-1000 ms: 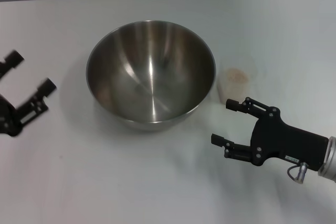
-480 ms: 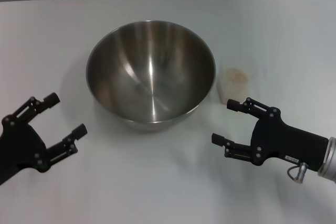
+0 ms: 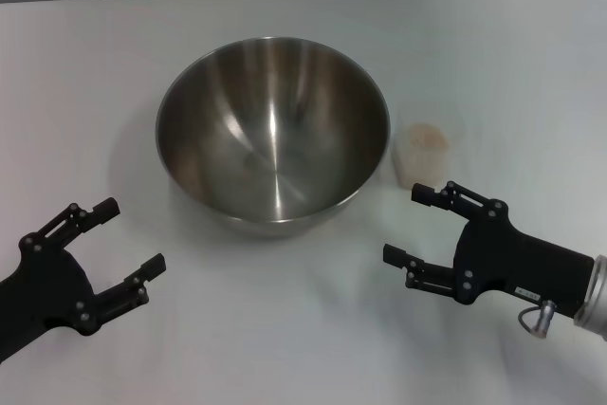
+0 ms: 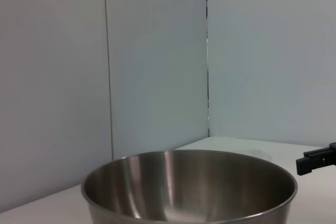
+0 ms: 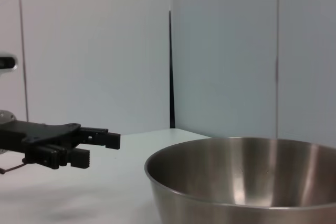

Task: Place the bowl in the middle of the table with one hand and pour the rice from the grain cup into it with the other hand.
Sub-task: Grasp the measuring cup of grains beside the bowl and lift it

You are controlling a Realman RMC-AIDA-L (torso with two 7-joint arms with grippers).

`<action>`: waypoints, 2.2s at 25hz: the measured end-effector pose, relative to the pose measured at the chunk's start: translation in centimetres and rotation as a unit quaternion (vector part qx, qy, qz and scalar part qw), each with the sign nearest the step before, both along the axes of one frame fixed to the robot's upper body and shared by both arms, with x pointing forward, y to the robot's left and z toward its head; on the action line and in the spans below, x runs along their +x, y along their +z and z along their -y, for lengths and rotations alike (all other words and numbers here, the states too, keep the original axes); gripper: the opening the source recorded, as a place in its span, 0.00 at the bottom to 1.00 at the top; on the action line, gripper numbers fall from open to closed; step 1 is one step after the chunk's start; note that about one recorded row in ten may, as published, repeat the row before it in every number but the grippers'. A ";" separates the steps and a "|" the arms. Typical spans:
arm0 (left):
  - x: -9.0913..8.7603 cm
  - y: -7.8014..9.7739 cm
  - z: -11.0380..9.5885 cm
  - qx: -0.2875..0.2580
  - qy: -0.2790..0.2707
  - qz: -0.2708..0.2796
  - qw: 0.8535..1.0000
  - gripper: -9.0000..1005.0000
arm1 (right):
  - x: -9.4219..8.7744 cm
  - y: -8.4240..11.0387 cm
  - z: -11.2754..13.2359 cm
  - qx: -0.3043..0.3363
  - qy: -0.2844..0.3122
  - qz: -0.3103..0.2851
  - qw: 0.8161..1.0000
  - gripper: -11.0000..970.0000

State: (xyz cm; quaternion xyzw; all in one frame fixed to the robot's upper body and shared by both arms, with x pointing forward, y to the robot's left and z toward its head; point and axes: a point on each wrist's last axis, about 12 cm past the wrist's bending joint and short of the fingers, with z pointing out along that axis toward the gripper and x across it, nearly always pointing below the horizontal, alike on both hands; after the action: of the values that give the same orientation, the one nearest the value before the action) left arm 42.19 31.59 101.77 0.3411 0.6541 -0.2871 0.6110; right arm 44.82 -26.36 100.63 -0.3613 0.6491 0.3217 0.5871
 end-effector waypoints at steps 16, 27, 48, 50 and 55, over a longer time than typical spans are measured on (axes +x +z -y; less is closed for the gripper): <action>0.5 0.2 0.3 -0.006 -0.003 0.004 1.000 0.84 | -4.5 -1.5 -0.5 0.071 -0.317 0.061 0.944 0.85; 0.4 0.4 0.3 -0.012 -0.004 0.007 1.000 0.84 | -2.8 -2.6 0.1 0.032 -0.392 0.020 0.919 0.85; 0.9 0.6 0.3 -0.021 0.013 0.017 1.000 0.84 | 2.3 -2.1 -0.3 -0.009 -0.366 0.018 0.930 0.85; 1.0 0.7 0.3 -0.021 0.012 0.019 1.000 0.84 | 2.7 -2.0 -0.4 -0.010 -0.366 0.020 0.930 0.85; 1.1 0.7 0.4 -0.021 0.014 0.022 0.999 0.84 | 3.4 -1.9 -0.5 -0.014 -0.362 0.019 0.932 0.85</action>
State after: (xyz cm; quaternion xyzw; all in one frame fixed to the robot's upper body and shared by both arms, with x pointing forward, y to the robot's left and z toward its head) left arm 43.31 31.21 102.50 0.3254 0.6393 -0.2849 0.6358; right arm 48.26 -25.82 98.76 -0.1156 0.7289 0.0713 0.6710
